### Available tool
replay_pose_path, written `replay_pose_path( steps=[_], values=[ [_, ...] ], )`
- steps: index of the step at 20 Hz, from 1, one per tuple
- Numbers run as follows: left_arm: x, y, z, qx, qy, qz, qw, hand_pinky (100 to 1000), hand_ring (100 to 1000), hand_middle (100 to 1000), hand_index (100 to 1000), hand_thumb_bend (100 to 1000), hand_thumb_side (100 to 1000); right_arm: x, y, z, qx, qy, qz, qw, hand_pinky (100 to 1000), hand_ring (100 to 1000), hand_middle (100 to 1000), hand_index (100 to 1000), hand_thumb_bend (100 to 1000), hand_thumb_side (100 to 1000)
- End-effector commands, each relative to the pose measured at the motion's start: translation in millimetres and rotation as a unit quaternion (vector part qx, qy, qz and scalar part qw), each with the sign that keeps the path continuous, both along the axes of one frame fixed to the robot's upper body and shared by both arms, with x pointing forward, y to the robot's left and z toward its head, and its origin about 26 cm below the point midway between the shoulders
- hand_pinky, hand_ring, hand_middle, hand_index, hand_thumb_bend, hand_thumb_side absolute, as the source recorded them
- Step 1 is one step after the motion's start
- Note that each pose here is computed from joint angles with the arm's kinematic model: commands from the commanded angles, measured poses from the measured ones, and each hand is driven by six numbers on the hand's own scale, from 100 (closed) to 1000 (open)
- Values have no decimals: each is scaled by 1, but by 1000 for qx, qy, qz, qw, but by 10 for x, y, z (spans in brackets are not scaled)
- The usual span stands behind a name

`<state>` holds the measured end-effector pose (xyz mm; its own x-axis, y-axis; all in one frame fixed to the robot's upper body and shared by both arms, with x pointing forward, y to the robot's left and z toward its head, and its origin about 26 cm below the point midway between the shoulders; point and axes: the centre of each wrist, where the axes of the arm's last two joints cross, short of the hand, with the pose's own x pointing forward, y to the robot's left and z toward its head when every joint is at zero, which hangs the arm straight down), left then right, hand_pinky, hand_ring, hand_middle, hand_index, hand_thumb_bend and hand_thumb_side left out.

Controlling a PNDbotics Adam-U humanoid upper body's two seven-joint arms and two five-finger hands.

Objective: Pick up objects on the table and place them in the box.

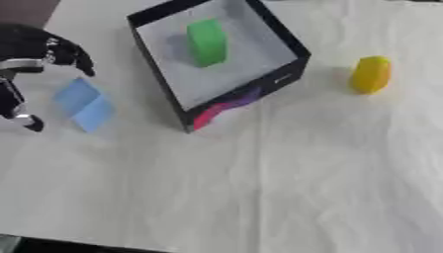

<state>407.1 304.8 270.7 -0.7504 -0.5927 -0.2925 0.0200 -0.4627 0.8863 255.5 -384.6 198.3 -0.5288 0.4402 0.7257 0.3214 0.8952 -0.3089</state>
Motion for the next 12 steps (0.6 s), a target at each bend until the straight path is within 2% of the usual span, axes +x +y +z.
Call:
replay_pose_path(
  steps=[1,12],
  values=[
    [8,24,111,7,-7,5,1000,843,853,822,856,794,100,-21,8,74,-13,-9,1,1000,971,832,783,851,100,447],
    [129,-1,16,-7,3,6,1000,836,842,814,850,779,100,-14,19,72,-11,-6,0,1000,972,833,783,851,100,460]
  ],
)
